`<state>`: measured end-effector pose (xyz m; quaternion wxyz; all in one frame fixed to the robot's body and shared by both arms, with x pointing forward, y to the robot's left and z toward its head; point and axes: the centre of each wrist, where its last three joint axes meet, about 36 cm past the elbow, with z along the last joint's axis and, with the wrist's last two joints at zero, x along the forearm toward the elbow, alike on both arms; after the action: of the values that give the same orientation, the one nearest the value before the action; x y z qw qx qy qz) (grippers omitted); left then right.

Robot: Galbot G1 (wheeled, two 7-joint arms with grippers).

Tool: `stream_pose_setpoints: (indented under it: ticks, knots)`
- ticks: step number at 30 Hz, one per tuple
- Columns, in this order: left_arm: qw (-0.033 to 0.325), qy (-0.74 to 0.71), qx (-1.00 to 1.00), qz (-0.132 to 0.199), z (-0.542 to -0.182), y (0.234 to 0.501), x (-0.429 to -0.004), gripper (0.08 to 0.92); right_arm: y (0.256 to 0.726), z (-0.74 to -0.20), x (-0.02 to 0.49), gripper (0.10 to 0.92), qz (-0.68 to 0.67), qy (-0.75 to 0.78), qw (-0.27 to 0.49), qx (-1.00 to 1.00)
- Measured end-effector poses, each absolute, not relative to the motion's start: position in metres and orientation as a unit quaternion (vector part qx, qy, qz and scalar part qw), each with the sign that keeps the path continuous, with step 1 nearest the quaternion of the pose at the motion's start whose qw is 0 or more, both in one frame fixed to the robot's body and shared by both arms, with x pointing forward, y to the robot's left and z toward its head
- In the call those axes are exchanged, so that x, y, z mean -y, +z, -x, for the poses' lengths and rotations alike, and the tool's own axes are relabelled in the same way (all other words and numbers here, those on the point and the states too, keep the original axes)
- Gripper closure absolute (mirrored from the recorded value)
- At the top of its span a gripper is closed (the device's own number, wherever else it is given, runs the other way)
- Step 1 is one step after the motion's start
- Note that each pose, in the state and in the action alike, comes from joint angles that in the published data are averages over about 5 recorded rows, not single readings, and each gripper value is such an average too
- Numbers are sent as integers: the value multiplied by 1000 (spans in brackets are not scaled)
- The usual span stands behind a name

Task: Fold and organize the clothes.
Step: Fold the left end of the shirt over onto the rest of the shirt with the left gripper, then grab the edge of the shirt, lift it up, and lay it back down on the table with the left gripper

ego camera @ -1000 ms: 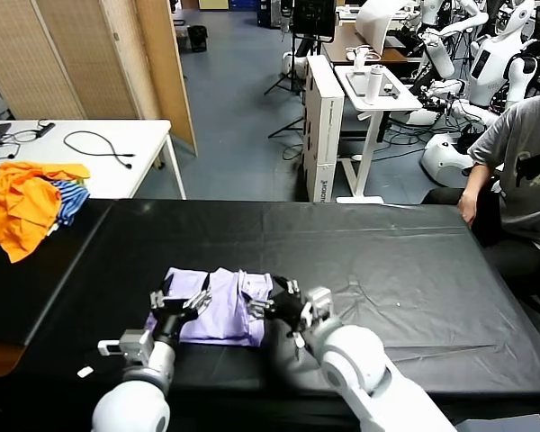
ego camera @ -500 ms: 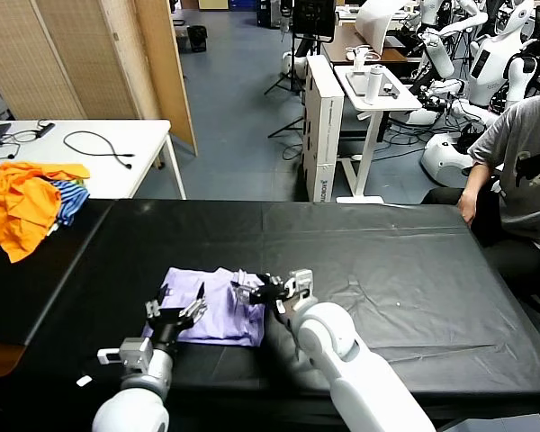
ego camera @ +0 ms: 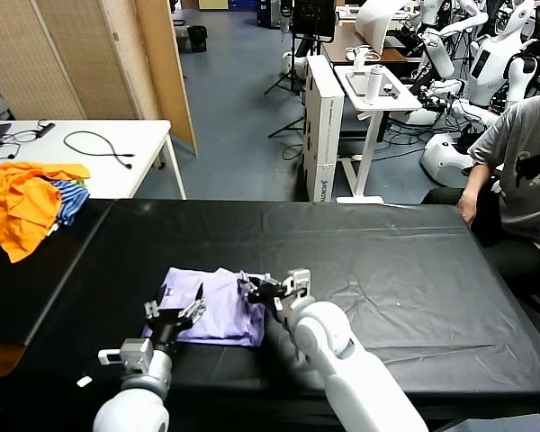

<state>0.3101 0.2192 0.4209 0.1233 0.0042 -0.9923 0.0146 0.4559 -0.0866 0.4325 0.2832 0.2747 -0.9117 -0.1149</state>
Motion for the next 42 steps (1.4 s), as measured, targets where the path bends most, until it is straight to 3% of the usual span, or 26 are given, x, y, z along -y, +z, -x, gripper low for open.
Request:
stream_pose_setpoints:
  ticks: [2, 4, 14, 17, 25, 28, 37, 42]
  knots:
    - [123, 14, 992, -5, -310, 421, -220, 92, 434, -454, 89, 851, -272, -116, 280, 913]
    - [122, 14, 992, -5, -310, 421, -220, 92, 436, -451, 93, 879, -268, -116, 275, 916]
    - [113, 16, 993, -9, -312, 418, -220, 92, 430, -424, 108, 874, -246, -111, 275, 923]
    - [105, 17, 994, -11, -312, 415, -223, 92, 430, -416, 114, 773, -244, -114, 276, 923]
    - [74, 43, 996, 9, -321, 404, -244, 92, 451, -393, 142, 274, -242, -133, 239, 931]
    - [70, 58, 995, 27, -328, 397, -257, 92, 460, -382, 156, 151, -239, -131, 220, 937]
    - [103, 131, 982, 86, -347, 373, -318, 92, 482, -346, 195, 115, -223, -125, 185, 949]
    - [116, 155, 976, 101, -353, 365, -348, 92, 487, -335, 203, 115, -211, -126, 182, 952]
